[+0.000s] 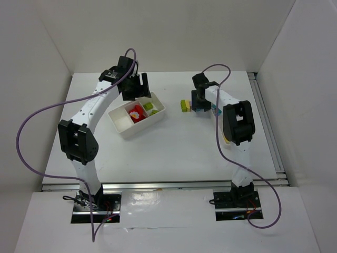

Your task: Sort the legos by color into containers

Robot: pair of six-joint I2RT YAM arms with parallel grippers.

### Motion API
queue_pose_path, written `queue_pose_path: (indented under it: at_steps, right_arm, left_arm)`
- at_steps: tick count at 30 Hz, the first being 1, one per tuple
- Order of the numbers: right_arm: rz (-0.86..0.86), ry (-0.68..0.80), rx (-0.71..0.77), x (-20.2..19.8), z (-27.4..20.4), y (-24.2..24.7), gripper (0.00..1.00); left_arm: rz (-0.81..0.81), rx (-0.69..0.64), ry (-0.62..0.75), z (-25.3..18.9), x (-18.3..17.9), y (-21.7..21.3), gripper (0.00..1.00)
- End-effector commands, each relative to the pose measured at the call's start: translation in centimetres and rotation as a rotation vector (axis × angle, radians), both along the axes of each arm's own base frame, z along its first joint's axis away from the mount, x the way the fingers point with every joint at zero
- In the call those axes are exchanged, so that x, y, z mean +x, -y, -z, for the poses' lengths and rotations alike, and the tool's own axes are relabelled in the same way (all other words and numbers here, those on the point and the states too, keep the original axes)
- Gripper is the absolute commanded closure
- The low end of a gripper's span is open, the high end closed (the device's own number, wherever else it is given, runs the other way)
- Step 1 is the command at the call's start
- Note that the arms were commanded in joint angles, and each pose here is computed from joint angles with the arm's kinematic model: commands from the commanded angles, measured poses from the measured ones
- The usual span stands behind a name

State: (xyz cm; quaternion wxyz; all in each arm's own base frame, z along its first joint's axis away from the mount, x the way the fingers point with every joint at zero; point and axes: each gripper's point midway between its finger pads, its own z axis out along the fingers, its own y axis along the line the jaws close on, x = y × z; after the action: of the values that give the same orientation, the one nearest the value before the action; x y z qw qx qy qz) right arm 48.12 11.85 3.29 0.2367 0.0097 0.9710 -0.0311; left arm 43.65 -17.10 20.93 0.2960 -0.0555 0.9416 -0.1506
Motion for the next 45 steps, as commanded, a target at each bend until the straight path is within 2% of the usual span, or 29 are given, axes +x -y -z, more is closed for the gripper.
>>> queue_pose_path:
  at_steps: [1,12,14,17,18,22,23,24,28,33,40,45]
  right_arm:
    - [-0.033,0.042,0.012,1.6,-0.6,-0.6,0.41]
    - [-0.077,0.091,0.052,2.8,0.1,-2.1,0.51]
    - [-0.077,0.101,0.054,3.1,0.0,-2.2,0.58]
    - [-0.077,0.110,0.057,2.9,-0.1,-2.1,0.77]
    - [-0.077,0.120,0.060,2.9,-0.3,-2.2,0.87]
    - [-0.078,0.176,0.074,1.7,-2.6,-1.8,0.97]
    - [-0.079,0.231,0.089,1.3,-5.3,-1.7,0.98]
    - [-0.084,0.226,0.097,0.1,-5.0,-1.5,0.98]
    - [-0.095,0.304,0.153,-2.9,-9.4,-1.7,0.98]
    - [-0.089,0.354,0.209,-6.9,-13.2,-2.3,0.98]
    - [-0.099,0.391,0.250,-9.7,-14.8,-3.0,0.98]
    - [-0.098,0.379,0.246,-10.1,-14.8,-2.8,0.98]
  left_arm:
    - [0.023,-0.007,0.017,-0.7,0.4,0.4,0.13]
    - [0.030,-0.007,-0.015,0.4,0.3,0.6,0.13]
    - [0.044,-0.013,-0.007,0.1,0.5,0.9,0.13]
    - [0.061,-0.012,-0.016,0.4,0.7,1.1,0.13]
    - [0.077,-0.020,-0.019,0.1,0.4,1.6,0.13]
    - [0.125,-0.047,-0.014,-0.4,0.6,2.5,0.12]
    - [0.154,-0.084,-0.015,-0.9,0.3,3.2,0.12]
    - [0.171,-0.103,-0.021,-1.0,0.1,3.6,0.12]
    - [0.282,-0.224,-0.036,-1.7,-0.5,6.1,0.07]
    - [0.469,-0.415,-0.071,-1.8,-3.3,10.6,0.03]
    - [0.547,-0.485,-0.135,0.0,-5.6,14.1,0.05]
    - [0.591,-0.584,-0.119,-1.1,-6.0,15.6,0.05]
